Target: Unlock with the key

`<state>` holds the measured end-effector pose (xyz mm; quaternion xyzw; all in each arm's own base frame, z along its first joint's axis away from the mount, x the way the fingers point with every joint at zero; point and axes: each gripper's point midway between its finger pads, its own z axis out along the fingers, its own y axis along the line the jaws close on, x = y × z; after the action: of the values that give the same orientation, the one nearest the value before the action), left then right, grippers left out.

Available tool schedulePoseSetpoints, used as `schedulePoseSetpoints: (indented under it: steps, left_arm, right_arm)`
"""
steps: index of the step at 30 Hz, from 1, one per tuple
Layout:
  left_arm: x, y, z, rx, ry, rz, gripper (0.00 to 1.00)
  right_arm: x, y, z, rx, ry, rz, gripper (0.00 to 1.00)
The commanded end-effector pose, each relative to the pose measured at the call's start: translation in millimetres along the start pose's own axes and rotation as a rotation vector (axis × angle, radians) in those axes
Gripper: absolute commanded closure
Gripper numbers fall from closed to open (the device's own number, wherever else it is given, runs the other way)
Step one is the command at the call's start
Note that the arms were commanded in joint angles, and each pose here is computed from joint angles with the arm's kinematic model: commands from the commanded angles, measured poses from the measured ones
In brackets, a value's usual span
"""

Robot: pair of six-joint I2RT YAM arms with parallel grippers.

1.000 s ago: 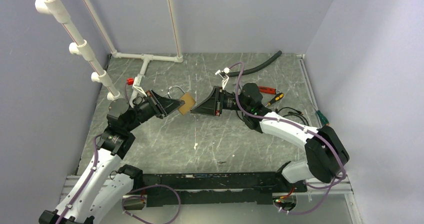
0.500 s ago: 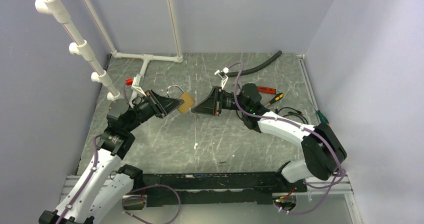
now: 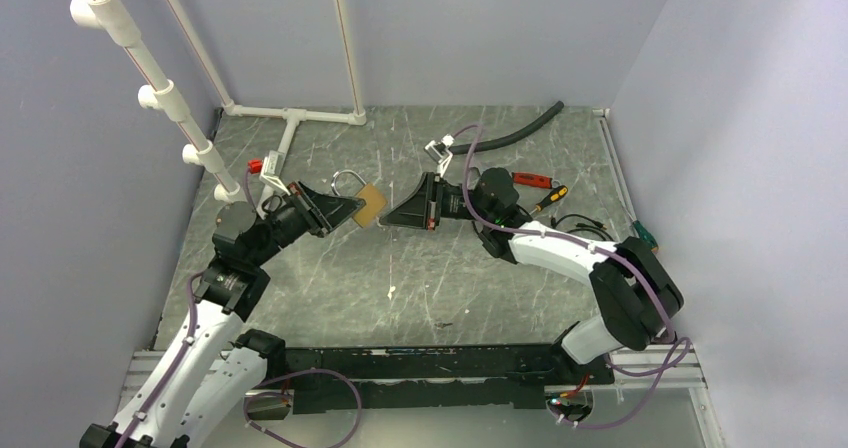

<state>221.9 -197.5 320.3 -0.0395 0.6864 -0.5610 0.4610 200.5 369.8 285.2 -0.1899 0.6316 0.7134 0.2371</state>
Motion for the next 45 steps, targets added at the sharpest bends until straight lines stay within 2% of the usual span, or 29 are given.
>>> schedulePoseSetpoints:
  steps: [1,6,10,19,28,35,45]
  left_arm:
    - [-14.0,-38.6,-6.2,0.152,-0.053,0.06,1.0]
    - [-8.8,-35.0,-7.1,0.146,-0.035,0.053,1.0]
    - [-4.5,-27.5,-8.1,0.099,-0.008,0.064,1.0]
    - [5.5,-26.9,-7.2,0.142,0.03,0.072,1.0]
    - [14.7,-20.7,-3.5,0.154,0.077,0.078,1.0]
    - [20.3,-17.4,-4.3,0.15,0.108,0.105,1.0]
    - [24.3,-26.2,-10.3,0.191,0.138,0.174,1.0]
  right_arm:
    - [-17.6,27.2,7.1,-0.106,-0.045,-0.035,1.0]
    - [-28.3,32.1,10.7,-0.129,-0.073,-0.03,1.0]
    - [-39.6,30.0,11.1,-0.074,-0.113,-0.062,1.0]
    - [-53.6,26.7,16.6,-0.05,-0.15,-0.044,1.0]
    - [-73.5,35.3,16.3,-0.093,-0.206,-0.037,1.0]
    - [-72.2,33.2,13.8,-0.126,-0.203,-0.002,1.0]
    - [-73.1,48.9,5.7,-0.282,-0.193,0.08,1.0]
